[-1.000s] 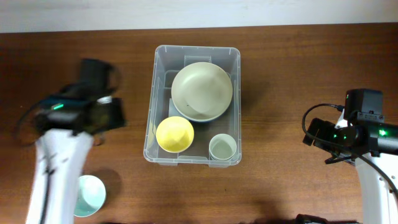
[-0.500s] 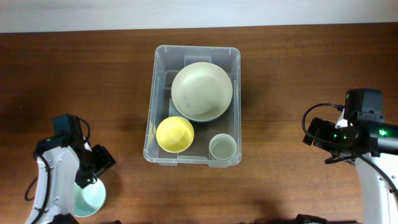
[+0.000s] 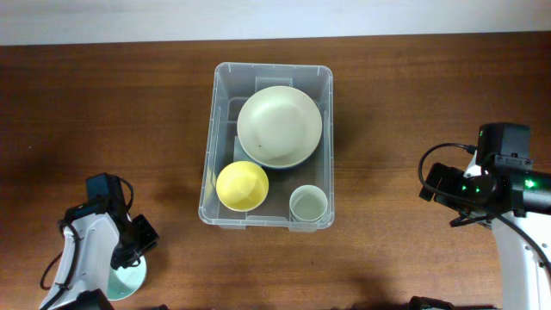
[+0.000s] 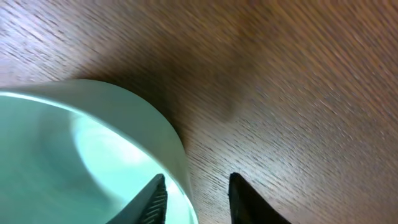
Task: Pack container
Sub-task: 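Move the left gripper to the light-teal bowl and grasp it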
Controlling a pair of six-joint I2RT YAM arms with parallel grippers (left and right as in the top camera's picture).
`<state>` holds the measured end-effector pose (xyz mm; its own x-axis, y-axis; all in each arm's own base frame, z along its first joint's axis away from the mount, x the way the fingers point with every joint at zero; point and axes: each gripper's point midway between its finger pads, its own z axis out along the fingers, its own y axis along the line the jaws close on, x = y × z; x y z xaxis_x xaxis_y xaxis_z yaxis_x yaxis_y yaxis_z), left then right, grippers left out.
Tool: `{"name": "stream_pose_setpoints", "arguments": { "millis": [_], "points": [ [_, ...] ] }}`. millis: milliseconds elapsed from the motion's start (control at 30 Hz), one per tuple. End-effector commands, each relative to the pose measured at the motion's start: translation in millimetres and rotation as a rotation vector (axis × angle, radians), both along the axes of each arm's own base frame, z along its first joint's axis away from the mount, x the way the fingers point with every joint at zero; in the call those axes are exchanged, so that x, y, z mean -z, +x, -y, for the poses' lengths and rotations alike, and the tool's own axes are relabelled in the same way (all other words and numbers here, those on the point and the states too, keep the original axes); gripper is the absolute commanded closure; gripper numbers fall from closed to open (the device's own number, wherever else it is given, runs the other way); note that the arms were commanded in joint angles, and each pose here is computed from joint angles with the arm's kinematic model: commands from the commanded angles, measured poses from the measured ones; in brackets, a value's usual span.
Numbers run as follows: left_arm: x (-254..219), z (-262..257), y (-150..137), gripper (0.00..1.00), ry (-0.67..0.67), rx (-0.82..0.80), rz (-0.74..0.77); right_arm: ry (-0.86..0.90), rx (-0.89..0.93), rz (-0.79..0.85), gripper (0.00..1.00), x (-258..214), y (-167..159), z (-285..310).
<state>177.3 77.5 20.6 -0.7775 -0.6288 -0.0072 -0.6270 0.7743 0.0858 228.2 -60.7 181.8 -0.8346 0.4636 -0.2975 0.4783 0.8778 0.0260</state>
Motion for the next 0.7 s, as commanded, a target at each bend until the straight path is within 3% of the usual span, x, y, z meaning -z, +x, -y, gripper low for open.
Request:
{"name": "stream_pose_setpoints", "arguments": {
  "millis": [0,133,333,433,667],
  "points": [
    [5.7,-5.4,-6.8,0.67,0.035,-0.009,-0.014,-0.001,-0.001,0.008,0.01,-1.1,-1.1,0.8],
    [12.9,-3.3,-12.7,0.72,0.032,-0.009,-0.024,-0.001,-0.001,0.008,0.01,-1.1,-1.1,0.8],
    [12.8,-3.6,-11.3,0.97,0.033,-0.009,-0.018,-0.001,-0.001,0.008,0.01,-1.1,-1.1,0.8],
    [8.4,-2.5,-2.5,1.0,0.018,-0.009,0.01,-0.001,-0.001,0.008,0.01,-1.1,-1.0,0.8],
    [-58.2,11.4,74.0,1.0,-0.037,0.071,0.226,-0.001,-0.001,0.008,0.01,-1.1,-1.1,0.8]
  ]
}}
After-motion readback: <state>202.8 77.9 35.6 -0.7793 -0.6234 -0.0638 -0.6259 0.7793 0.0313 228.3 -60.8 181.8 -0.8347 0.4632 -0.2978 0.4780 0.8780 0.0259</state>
